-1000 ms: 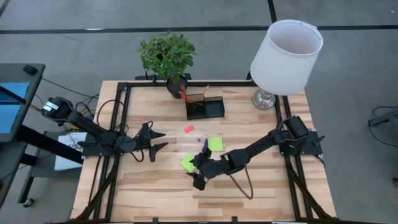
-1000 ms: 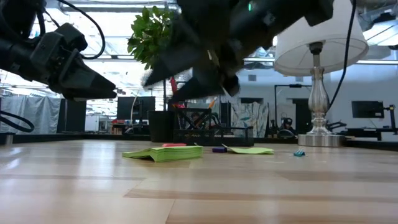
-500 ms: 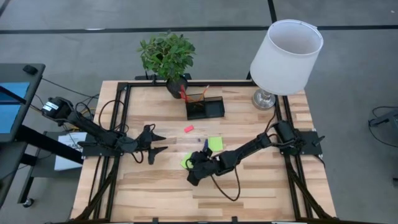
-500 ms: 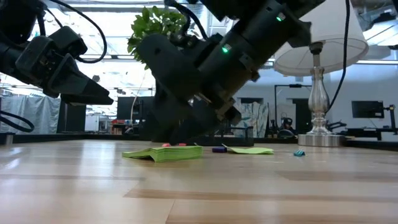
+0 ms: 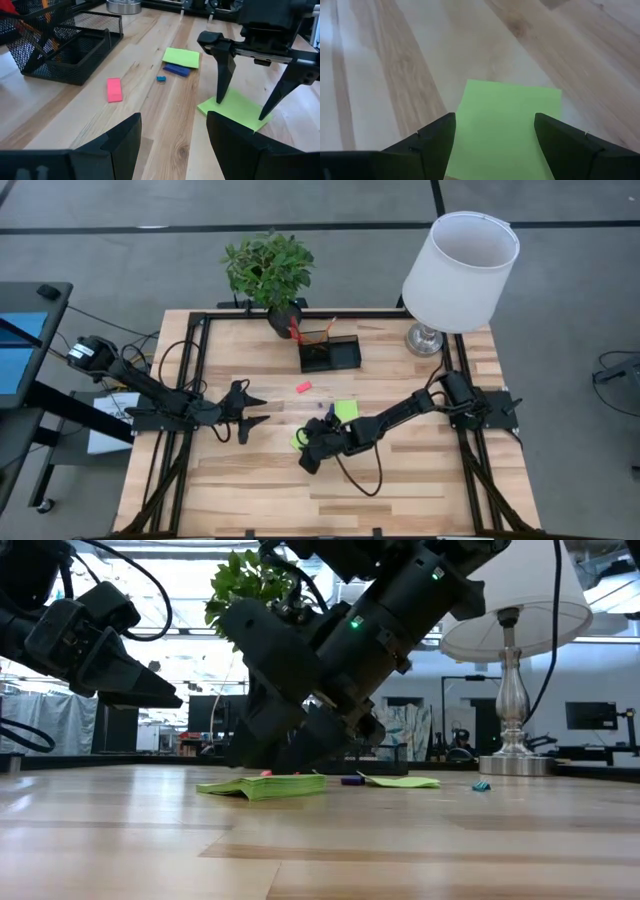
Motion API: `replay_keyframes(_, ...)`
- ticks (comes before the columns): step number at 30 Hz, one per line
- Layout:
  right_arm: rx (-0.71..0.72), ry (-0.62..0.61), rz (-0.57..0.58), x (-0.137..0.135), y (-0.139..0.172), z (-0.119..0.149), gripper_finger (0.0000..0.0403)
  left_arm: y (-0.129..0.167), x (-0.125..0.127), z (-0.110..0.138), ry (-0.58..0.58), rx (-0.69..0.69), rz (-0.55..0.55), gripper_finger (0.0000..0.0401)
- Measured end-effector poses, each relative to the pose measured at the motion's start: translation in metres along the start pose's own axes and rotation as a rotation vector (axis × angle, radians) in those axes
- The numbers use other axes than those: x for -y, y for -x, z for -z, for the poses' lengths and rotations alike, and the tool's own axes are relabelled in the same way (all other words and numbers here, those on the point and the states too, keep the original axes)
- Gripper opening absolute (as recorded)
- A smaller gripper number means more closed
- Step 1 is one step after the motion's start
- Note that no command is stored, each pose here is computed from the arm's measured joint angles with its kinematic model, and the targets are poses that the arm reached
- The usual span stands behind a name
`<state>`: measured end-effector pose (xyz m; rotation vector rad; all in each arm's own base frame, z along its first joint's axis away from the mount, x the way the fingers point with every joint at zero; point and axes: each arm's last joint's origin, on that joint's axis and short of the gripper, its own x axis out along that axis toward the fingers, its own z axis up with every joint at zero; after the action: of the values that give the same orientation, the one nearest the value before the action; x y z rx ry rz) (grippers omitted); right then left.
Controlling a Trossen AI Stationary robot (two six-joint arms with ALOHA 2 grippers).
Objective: Pick and place office supplies into organizer
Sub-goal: Put the bottom green sticky note into the desk organizer
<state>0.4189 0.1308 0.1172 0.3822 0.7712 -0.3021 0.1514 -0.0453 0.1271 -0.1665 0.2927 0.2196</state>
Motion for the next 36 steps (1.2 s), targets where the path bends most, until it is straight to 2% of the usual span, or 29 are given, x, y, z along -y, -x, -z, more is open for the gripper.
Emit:
replay_keyframes(11,-0.056,0.036,0.056,0.007,0.001,0.004,0.0268,0.000,0.000,0.000,0.001,-0.006,0.017,0.0217)
replay_keyframes(18,-0.041,0.049,0.032,0.005,0.000,0.002,0.0268,0.000,0.002,0.001,0.001,-0.020,0.057,0.0217)
replay_keyframes(27,-0.011,0.136,-0.028,-0.022,0.013,-0.008,0.0268,0.000,0.002,0.001,0.006,-0.022,0.061,0.0217)
replay_keyframes(36,-0.054,0.179,0.001,-0.033,0.022,-0.006,0.0264,0.000,0.002,0.001,0.006,-0.029,0.077,0.0217)
